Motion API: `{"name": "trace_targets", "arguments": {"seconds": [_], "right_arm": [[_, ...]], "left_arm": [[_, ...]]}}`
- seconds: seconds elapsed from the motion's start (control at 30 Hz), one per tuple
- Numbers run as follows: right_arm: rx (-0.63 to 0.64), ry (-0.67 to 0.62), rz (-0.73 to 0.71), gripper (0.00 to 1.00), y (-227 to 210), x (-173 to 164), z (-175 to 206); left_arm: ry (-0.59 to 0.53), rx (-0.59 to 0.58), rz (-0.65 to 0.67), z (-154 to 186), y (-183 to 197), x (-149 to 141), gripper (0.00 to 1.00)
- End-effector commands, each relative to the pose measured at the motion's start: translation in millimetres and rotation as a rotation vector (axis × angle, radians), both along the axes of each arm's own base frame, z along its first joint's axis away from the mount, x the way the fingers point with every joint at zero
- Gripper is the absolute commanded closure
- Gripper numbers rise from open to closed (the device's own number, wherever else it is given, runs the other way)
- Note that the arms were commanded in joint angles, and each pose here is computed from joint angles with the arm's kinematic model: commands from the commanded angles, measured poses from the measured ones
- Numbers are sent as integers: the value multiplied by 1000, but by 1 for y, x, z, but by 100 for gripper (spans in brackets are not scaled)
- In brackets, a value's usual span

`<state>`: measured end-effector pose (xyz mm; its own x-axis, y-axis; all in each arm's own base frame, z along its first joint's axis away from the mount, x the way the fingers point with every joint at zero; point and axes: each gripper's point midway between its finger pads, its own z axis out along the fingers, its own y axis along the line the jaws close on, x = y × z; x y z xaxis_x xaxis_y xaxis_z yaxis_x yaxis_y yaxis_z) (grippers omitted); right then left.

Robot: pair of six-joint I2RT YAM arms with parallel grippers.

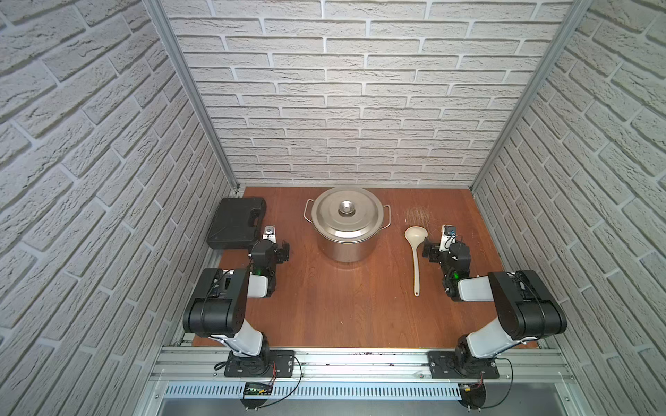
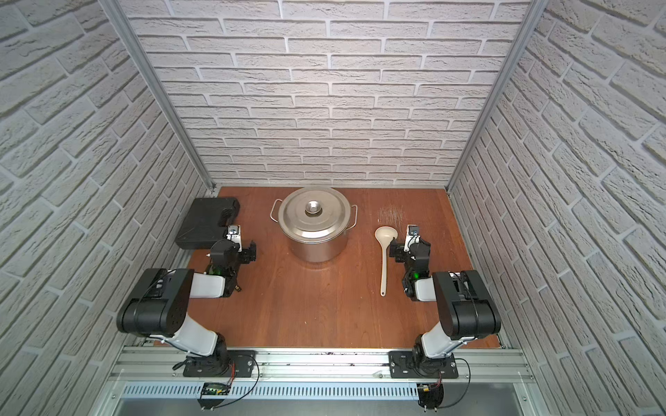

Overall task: Stir the soup with a spoon
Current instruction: Pick up the lid from the pan.

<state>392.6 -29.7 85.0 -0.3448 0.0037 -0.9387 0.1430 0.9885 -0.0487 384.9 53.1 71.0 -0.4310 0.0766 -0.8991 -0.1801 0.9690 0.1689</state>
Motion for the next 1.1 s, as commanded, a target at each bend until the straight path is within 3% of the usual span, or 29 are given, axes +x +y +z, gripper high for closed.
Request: {"name": "trace_targets", "arguments": {"seconds": [0.0, 0.67, 0.9, 1.07], "right_arm": [[-7, -43, 2, 1, 0, 0, 13], [-24, -46, 39, 1, 9, 3, 20], [-57, 7, 23, 1, 15, -8, 79], [153, 98, -163, 1, -1, -22, 139]], "left_arm": [[-67, 4, -15, 19, -3, 6, 2], [-74, 12, -11, 20, -3, 5, 2], [-157, 71, -7, 65, -15, -23, 2], [-220, -120, 189, 128, 2, -60, 2]]}}
